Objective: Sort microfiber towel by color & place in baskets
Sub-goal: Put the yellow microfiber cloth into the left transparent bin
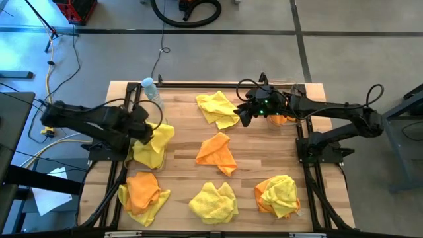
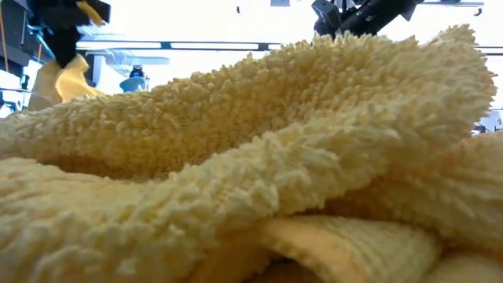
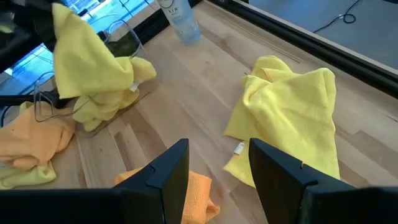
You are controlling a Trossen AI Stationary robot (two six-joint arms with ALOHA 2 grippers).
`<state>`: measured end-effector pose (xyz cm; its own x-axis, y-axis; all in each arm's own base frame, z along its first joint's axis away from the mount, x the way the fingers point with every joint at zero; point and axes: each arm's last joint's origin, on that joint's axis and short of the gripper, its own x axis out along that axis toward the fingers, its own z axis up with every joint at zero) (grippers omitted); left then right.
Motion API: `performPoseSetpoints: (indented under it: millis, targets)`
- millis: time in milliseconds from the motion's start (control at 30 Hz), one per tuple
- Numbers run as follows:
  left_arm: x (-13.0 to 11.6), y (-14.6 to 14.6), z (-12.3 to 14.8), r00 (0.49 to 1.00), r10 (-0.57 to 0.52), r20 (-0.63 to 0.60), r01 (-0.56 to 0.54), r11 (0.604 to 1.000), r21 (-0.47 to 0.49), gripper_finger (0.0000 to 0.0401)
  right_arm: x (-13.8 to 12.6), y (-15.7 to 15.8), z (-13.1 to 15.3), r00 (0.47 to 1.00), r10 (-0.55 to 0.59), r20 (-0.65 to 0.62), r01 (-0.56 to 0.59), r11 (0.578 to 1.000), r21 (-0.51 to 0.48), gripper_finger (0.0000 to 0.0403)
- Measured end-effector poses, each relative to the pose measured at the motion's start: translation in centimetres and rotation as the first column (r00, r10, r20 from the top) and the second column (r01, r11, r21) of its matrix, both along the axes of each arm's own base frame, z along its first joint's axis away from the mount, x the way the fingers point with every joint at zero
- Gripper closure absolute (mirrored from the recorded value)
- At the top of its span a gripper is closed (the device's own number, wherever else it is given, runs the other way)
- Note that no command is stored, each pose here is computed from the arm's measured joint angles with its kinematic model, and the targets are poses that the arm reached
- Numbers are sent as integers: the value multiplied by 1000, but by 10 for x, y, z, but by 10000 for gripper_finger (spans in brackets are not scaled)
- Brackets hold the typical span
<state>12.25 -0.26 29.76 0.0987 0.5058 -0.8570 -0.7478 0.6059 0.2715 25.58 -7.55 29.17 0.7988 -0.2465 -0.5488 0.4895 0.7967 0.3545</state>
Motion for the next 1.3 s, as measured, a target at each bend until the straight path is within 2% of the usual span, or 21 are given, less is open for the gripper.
performPoseSetpoints:
  millis: [67,200,400,500,567,633,700,800,900,967,1033,1100,1233,1300]
  targets:
    - [-2,8,2,996,87,30,-89,995,52,401,0,0,0,1000,0,0,0,1000,0,240]
    - [-12,23,7,958,259,122,-269,960,75,401,0,0,0,1000,0,0,0,1000,0,240]
    - [-35,34,14,922,346,176,-354,935,17,401,0,0,0,1000,0,-1,0,1000,0,240]
    - [-48,33,16,948,278,157,-275,961,-39,401,0,0,0,1000,-1,0,1,1000,2,240]
    - [-53,30,17,980,156,122,-143,983,-111,401,0,0,0,1000,-1,0,1,1000,2,240]
    - [-55,26,16,995,6,104,16,977,-211,401,0,0,0,1000,-1,-1,1,1000,2,240]
    - [-54,20,16,984,-121,129,158,927,-341,401,0,0,0,1000,0,-1,0,1000,1,240]
    - [-46,14,14,970,-174,170,238,827,-510,401,0,0,0,1000,0,-1,0,1000,0,240]
    - [-33,10,10,968,-190,164,251,719,-648,401,0,0,0,1000,0,-1,0,1000,0,240]
    - [-23,9,7,983,-142,120,185,679,-711,401,0,0,0,1000,2,-2,-2,1000,-2,240]
    - [-13,11,2,990,-126,56,128,694,-708,401,0,0,0,1000,5,-3,-5,1000,-6,240]
    - [-4,15,-3,992,-128,-11,90,751,-655,401,0,0,0,1000,5,-3,-5,1000,-6,240]
    - [11,29,-13,985,-34,-167,-48,885,-464,401,0,0,0,1000,5,-3,-5,1000,-6,240]
    - [17,36,-18,974,47,-221,-128,922,-365,401,0,0,0,1000,5,-3,-5,1000,-6,240]
